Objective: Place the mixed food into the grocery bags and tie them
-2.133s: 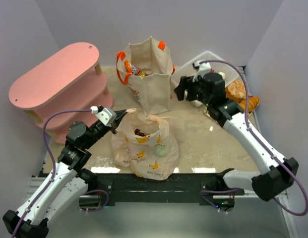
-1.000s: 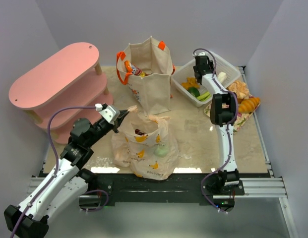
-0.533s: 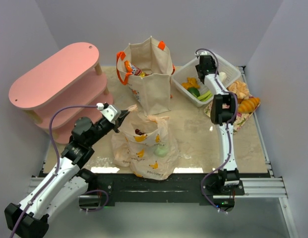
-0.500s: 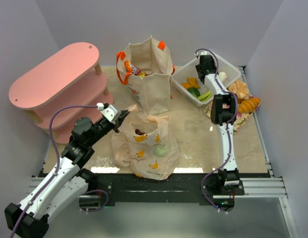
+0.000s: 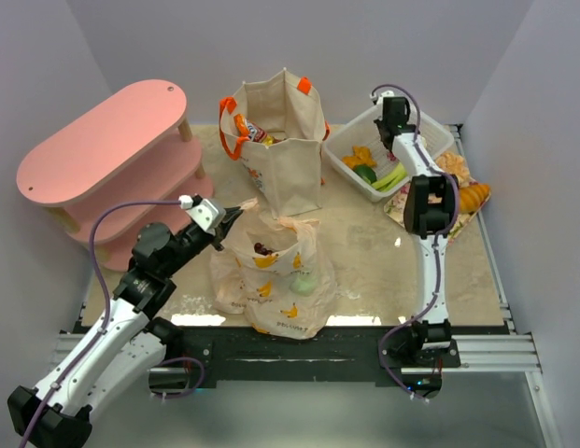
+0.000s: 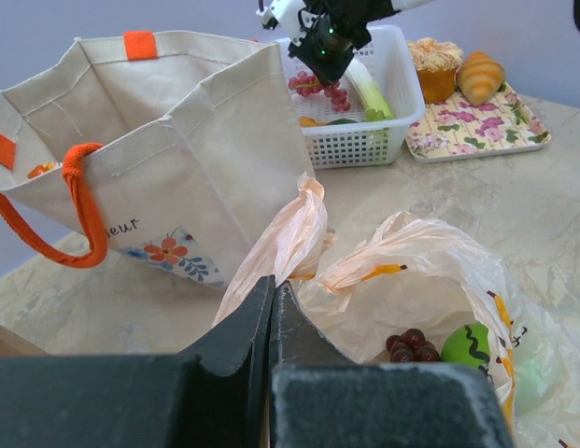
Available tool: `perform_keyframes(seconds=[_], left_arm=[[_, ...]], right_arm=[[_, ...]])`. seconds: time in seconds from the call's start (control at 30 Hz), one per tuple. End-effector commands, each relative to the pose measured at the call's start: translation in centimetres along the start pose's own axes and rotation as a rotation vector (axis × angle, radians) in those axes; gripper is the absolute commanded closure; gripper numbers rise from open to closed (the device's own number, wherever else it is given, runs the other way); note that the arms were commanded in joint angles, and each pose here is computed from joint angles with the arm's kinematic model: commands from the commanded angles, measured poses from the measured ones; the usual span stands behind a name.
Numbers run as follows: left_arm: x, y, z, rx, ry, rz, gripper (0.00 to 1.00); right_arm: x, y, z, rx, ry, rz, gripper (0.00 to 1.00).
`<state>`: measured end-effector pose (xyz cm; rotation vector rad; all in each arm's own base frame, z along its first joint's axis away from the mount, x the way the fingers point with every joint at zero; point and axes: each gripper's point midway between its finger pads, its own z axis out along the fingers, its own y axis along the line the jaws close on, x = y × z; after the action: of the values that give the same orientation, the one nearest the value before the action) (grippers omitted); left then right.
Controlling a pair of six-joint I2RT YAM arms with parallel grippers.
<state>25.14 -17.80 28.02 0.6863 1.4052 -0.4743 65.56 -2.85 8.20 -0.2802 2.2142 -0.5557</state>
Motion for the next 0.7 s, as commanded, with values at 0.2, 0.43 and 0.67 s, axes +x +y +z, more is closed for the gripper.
perform_keyframes(seconds=[0.2,0.43,0.67], left_arm=[[-2.5,0.4,-0.5,-0.019,-0.074,0.044,1.00],[-2.8,-0.3,-0.5,0.015,-0.091,0.035,1.00],[-3.0,-0.8,-0.5,0.042,-0.098,0.021,1.00]], right_arm=[[-13.3,-7.4,-23.7,-0.137,-0.472,0.354,1.00],[-9.3,2.4,-35.2,-0.526,-0.553,0.297,1.00],[-4.4,13.0,-43.8,-0.866,-0.548,0.089,1.00]])
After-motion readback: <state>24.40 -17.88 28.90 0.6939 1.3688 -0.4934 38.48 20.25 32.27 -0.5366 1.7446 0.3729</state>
